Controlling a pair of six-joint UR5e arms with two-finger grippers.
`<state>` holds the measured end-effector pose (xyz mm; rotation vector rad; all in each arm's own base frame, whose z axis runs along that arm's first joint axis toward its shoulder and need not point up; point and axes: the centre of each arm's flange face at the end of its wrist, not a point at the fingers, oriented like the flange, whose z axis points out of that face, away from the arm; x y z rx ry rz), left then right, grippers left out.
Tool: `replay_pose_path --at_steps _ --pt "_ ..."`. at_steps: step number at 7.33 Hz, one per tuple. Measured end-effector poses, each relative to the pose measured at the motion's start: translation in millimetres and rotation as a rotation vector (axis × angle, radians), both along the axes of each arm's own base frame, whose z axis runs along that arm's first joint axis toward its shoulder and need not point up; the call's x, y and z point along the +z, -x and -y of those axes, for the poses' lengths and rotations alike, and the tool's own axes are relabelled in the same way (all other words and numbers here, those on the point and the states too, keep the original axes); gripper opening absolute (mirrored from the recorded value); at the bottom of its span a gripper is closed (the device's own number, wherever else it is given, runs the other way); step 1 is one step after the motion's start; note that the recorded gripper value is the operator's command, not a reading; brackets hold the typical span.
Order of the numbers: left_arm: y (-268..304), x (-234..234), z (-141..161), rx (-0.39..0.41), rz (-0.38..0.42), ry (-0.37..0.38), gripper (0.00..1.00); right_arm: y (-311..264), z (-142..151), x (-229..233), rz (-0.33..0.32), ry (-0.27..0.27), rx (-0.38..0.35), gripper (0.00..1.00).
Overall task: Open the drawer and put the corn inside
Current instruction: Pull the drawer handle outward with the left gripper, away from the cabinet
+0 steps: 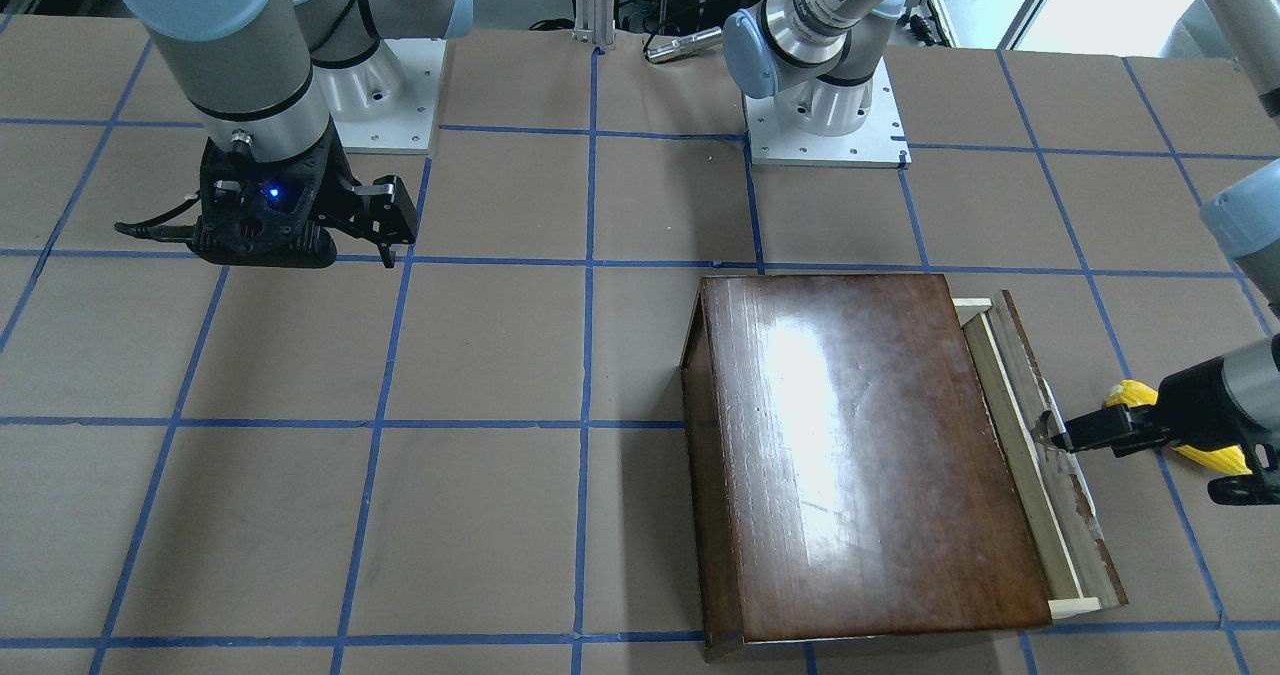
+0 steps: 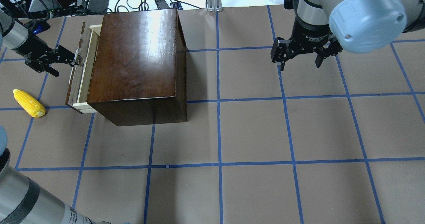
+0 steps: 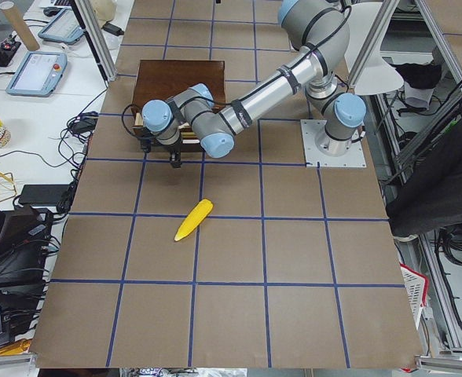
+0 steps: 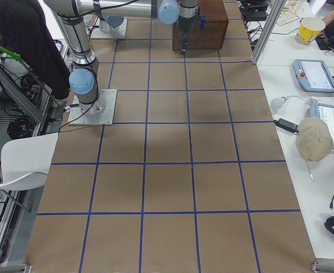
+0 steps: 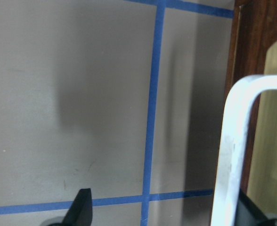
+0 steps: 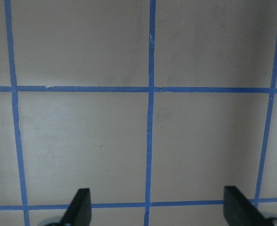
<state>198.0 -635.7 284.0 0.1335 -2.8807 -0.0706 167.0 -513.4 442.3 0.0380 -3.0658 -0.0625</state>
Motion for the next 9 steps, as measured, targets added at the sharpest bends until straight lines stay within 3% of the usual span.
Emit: replay_pose_path --at_steps 9 --pt "-24.7 5.1 -9.5 0.032 0.012 0.003 1.0 0.0 -0.2 0.3 0.0 0.0 0.0 1.0"
